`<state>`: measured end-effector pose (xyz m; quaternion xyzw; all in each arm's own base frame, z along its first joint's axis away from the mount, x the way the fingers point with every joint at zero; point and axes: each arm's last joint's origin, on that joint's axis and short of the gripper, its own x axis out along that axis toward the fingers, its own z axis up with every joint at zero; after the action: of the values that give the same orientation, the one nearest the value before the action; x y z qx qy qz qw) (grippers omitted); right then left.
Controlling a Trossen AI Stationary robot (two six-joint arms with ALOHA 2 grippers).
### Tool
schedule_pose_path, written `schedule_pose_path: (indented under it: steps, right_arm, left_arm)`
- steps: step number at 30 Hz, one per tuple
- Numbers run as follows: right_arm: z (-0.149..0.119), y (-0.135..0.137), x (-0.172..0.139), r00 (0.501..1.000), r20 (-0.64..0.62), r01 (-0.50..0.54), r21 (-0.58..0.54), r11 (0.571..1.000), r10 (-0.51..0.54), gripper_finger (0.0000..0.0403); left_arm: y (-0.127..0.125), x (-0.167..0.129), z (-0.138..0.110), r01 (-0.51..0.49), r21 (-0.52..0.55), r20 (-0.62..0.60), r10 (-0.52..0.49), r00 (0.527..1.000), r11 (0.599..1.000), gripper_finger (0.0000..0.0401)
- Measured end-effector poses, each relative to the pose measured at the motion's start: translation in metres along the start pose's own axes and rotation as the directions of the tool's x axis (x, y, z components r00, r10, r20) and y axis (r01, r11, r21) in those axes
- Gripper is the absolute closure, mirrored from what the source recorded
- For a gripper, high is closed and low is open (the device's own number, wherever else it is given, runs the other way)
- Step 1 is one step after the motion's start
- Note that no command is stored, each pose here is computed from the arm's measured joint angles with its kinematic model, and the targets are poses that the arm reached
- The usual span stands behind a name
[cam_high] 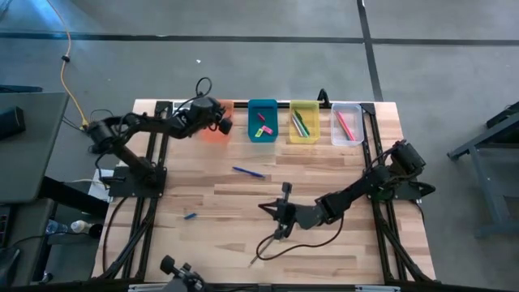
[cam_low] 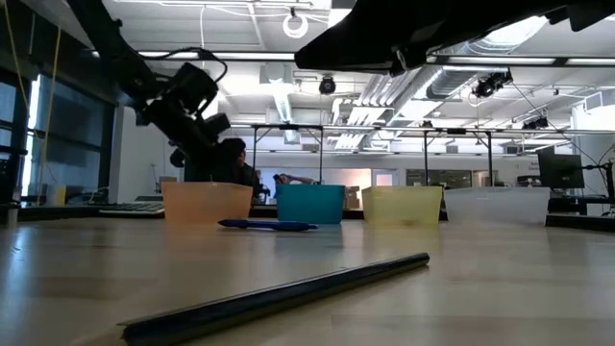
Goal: Sort crayons/erasers/pens/pencils in bins
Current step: Put the blue crayon into the orange bin, then put the black pencil into the transparent bin
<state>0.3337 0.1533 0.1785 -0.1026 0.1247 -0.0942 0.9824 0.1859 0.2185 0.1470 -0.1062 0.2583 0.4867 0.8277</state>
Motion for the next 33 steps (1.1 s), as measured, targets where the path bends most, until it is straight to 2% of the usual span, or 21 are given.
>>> schedule_pose_path:
  steps: [7, 16, 21, 24, 28, 31, 33]
  right_arm:
    - [0.000, -0.002, 0.002, 1.000, 0.000, -0.026, -0.005, 1.000, 0.026, 0.0402]
    - [0.000, -0.001, 0.002, 1.000, 0.000, -0.031, -0.005, 1.000, 0.031, 0.0402]
    - [0.000, -0.001, 0.002, 1.000, 0.000, -0.031, -0.005, 1.000, 0.031, 0.0402]
    - [0.000, -0.001, 0.002, 1.000, -0.001, -0.030, -0.006, 1.000, 0.030, 0.0402]
    - [0.004, -0.001, 0.002, 1.000, 0.004, -0.024, 0.016, 1.000, 0.024, 0.0402]
    - [0.014, 0.001, 0.006, 1.000, -0.013, -0.025, 0.008, 1.000, 0.025, 0.0402]
    - [0.019, 0.002, 0.008, 0.997, -0.070, -0.028, -0.026, 0.999, 0.026, 0.0402]
  left_arm:
    - [0.002, 0.014, -0.003, -0.002, -0.004, -0.035, 0.002, 0.999, 1.000, 0.0388]
    - [0.003, 0.015, -0.006, -0.002, 0.032, -0.063, 0.004, 0.998, 0.999, 0.0312]
    - [0.004, 0.006, 0.000, 0.001, 0.078, -0.063, 0.004, 0.998, 0.997, 0.0291]
    - [0.002, -0.008, 0.006, 0.054, 0.085, -0.067, -0.049, 0.997, 0.995, 0.0300]
    - [-0.008, -0.034, 0.010, 0.137, 0.130, -0.038, -0.133, 0.990, 0.982, 0.0335]
    - [-0.018, -0.056, 0.005, 0.183, 0.165, 0.022, -0.189, 0.982, 0.969, 0.0366]
    - [-0.026, -0.071, -0.001, 0.223, 0.176, 0.079, -0.240, 0.968, 0.959, 0.0385]
